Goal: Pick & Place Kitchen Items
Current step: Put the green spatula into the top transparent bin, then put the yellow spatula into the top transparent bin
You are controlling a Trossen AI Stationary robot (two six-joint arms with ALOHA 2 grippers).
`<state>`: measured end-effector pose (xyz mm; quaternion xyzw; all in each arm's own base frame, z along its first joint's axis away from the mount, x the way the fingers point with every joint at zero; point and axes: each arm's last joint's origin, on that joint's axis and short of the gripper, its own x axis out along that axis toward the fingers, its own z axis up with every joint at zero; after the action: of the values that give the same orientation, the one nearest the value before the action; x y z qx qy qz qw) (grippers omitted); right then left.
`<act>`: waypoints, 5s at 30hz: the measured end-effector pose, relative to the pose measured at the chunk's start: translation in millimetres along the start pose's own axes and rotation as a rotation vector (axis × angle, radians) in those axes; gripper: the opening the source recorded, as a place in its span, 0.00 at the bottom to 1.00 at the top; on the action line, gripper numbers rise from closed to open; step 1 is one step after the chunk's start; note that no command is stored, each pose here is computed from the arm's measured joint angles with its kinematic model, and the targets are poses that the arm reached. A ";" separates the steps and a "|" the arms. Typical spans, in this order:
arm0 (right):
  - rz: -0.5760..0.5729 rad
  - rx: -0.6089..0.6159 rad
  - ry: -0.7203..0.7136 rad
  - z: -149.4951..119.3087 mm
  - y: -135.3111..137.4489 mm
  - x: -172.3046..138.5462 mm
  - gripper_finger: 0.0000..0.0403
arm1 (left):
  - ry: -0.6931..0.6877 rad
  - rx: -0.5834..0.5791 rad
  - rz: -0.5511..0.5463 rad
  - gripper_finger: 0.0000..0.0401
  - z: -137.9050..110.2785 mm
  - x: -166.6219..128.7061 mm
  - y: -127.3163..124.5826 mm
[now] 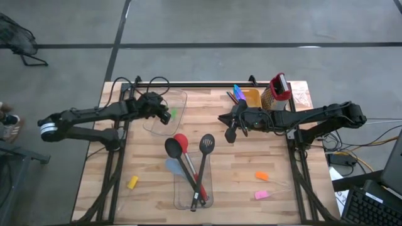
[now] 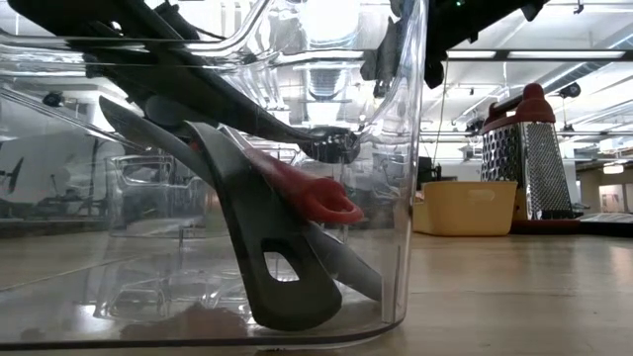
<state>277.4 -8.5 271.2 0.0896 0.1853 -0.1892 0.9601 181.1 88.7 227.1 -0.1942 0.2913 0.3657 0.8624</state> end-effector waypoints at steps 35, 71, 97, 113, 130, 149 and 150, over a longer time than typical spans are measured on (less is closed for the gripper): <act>-0.002 -0.004 0.011 -2.4 -0.5 0.3 0.13 | 0.530 -0.049 -0.258 0.50 -87.4 -137.0 -60.7; -0.007 0.040 0.038 -12.7 -2.6 1.7 0.20 | 0.928 0.051 0.122 0.50 -219.5 -134.0 -125.4; -0.014 0.058 0.055 -19.0 -4.0 2.6 0.09 | 0.895 0.181 0.038 0.15 -236.3 -117.2 -118.4; -0.011 0.064 0.043 -18.0 -3.7 2.8 0.17 | 0.691 0.149 -0.183 0.09 -189.5 -139.7 -103.0; -0.010 0.067 0.034 -17.1 -3.5 2.8 0.17 | 0.007 0.034 -0.198 0.09 -81.3 -163.4 -72.1; -0.005 0.041 0.009 -14.6 -3.1 2.9 0.09 | -0.240 0.112 0.179 0.09 36.0 -132.1 -45.8; -0.004 0.035 0.007 -14.4 -3.1 3.0 0.10 | -0.232 0.115 0.156 0.09 41.1 -126.9 -45.6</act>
<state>274.1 -8.7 256.6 0.1069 0.1856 -0.1943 0.9573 158.3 15.6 345.5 -0.0774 0.2243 0.4344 0.8689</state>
